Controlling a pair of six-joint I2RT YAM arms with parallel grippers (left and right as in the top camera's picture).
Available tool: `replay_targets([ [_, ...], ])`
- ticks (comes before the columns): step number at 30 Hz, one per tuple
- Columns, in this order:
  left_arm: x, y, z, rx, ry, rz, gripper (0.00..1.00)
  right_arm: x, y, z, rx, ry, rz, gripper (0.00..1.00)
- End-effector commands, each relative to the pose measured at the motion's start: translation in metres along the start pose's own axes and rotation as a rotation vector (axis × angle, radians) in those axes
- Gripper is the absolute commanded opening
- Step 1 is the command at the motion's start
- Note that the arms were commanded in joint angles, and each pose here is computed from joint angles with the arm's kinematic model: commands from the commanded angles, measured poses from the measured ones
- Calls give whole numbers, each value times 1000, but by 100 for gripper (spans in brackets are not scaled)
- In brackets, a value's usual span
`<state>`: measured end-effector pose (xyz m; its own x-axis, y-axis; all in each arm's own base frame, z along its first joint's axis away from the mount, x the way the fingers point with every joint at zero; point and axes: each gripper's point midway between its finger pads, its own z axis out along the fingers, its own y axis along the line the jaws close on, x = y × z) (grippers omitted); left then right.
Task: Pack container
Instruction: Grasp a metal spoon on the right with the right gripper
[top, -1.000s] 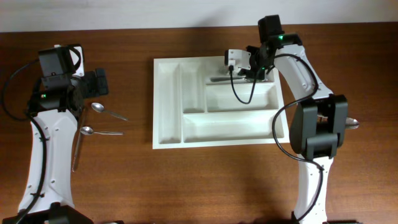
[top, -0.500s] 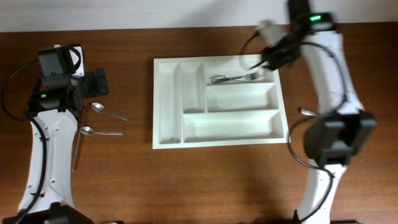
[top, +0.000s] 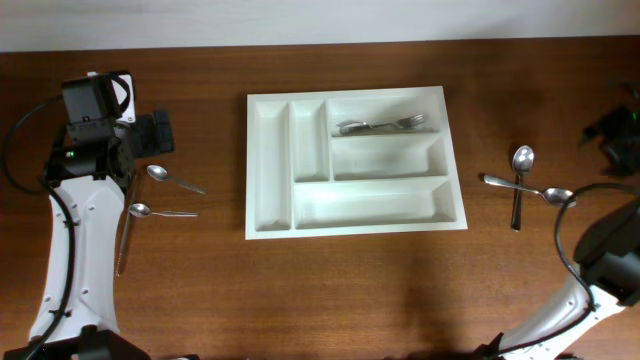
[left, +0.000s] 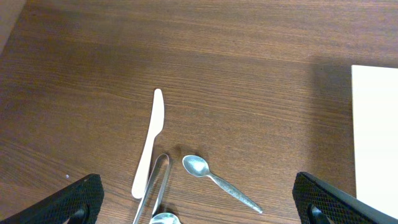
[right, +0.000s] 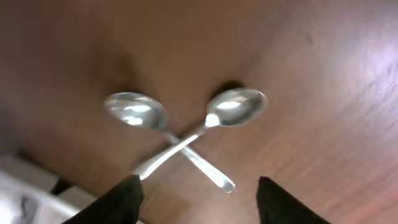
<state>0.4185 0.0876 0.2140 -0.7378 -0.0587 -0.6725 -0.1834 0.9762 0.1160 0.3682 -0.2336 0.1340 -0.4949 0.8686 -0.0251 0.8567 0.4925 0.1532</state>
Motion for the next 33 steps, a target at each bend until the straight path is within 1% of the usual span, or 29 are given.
replay_targets([
  [1,-8,2,-3,-7,-18,16,99,16,-10,34,1,100,120,60],
  [3,-8,2,-3,-7,-19,15,99,22,-12,50,16,117,128,59],
  [6,-8,2,-3,-6,-18,16,99,30,-15,75,37,125,218,59],
  [7,-8,2,-3,-7,-19,15,99,31,-14,83,32,126,247,59],
  [8,-8,2,-3,-7,-18,16,99,32,-12,91,19,123,265,56],
  [9,-8,2,-3,-6,-18,16,99,33,-9,99,4,120,267,54],
  [13,-8,2,-3,-7,-18,16,99,43,-7,117,11,124,255,54],
  [17,-8,2,-3,-7,-19,15,99,52,-19,130,80,117,313,54],
  [21,-8,2,-3,-6,-18,16,99,57,-22,146,77,106,319,54],
  [24,-8,2,-3,-7,-18,16,99,57,-24,154,71,97,340,47],
  [25,-8,2,-3,-7,-18,16,99,57,-24,155,68,92,338,41],
  [27,-8,2,-3,-7,-19,15,99,56,-23,155,67,90,338,23],
  [28,-8,2,-3,-7,-18,16,99,57,-24,155,68,91,337,9],
  [29,-8,2,-3,-7,-18,16,99,57,-24,155,69,93,337,4],
  [33,-8,2,-3,-7,-18,16,99,60,-25,152,75,103,312,4],
])
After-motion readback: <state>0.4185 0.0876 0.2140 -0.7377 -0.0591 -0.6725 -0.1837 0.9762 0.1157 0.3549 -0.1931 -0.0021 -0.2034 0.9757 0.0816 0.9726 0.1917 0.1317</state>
